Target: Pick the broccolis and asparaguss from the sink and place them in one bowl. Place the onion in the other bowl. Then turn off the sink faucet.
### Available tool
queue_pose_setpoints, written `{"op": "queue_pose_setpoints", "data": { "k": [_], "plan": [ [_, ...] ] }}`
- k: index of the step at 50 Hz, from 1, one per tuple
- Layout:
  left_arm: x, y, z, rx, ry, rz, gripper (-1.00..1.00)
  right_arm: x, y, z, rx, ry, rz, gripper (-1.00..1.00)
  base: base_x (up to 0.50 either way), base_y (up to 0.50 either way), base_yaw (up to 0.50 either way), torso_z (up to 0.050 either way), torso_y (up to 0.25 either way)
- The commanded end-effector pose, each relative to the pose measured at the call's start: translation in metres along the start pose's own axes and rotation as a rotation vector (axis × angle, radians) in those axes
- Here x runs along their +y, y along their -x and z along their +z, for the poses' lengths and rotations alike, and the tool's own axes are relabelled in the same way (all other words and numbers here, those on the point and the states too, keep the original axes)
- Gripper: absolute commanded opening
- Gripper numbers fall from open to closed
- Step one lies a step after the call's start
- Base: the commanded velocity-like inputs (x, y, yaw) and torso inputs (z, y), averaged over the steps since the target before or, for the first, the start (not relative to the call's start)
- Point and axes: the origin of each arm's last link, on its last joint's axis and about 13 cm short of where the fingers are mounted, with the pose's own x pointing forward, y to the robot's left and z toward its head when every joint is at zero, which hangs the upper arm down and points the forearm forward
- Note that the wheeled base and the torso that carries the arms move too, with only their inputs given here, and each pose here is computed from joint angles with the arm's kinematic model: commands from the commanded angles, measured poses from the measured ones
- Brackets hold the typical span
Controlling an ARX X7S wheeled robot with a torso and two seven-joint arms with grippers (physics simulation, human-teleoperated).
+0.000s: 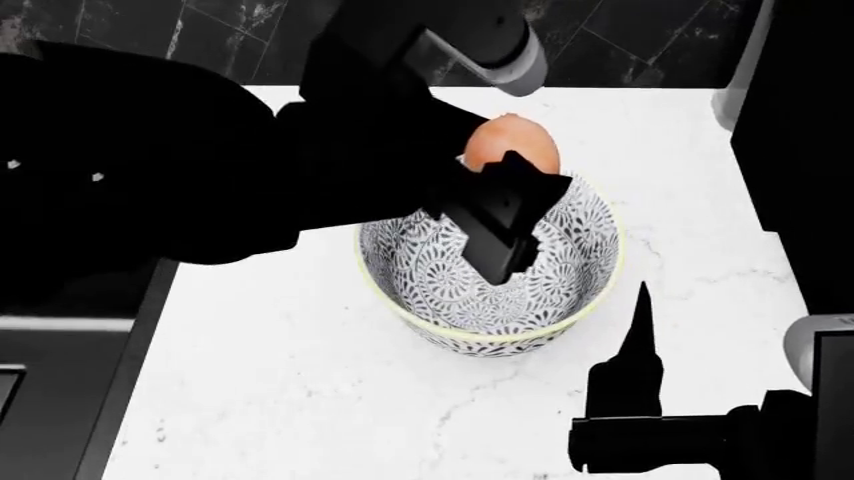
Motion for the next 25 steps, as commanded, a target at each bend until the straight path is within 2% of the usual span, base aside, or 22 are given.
{"op": "queue_pose_setpoints", "data": {
  "k": [1, 17, 25],
  "plan": [
    [0.006, -0.007, -0.002, 0.026, 0.015, 0.020, -1.00, 0.000, -0.001, 0.001, -0.004, 0.000, 0.004, 1.00, 0.00, 0.00, 0.00, 0.000, 0.000],
    [0.012, -0.023, -0.022, 0.098, 0.027, 0.040, -1.00, 0.002, -0.003, -0.003, 0.001, -0.009, 0.009, 1.00, 0.00, 0.00, 0.00, 0.000, 0.001],
    [0.006, -0.031, -0.028, 0.124, 0.025, 0.031, -1.00, 0.002, -0.003, -0.008, 0.007, -0.018, 0.010, 1.00, 0.00, 0.00, 0.00, 0.000, 0.000]
  ]
}}
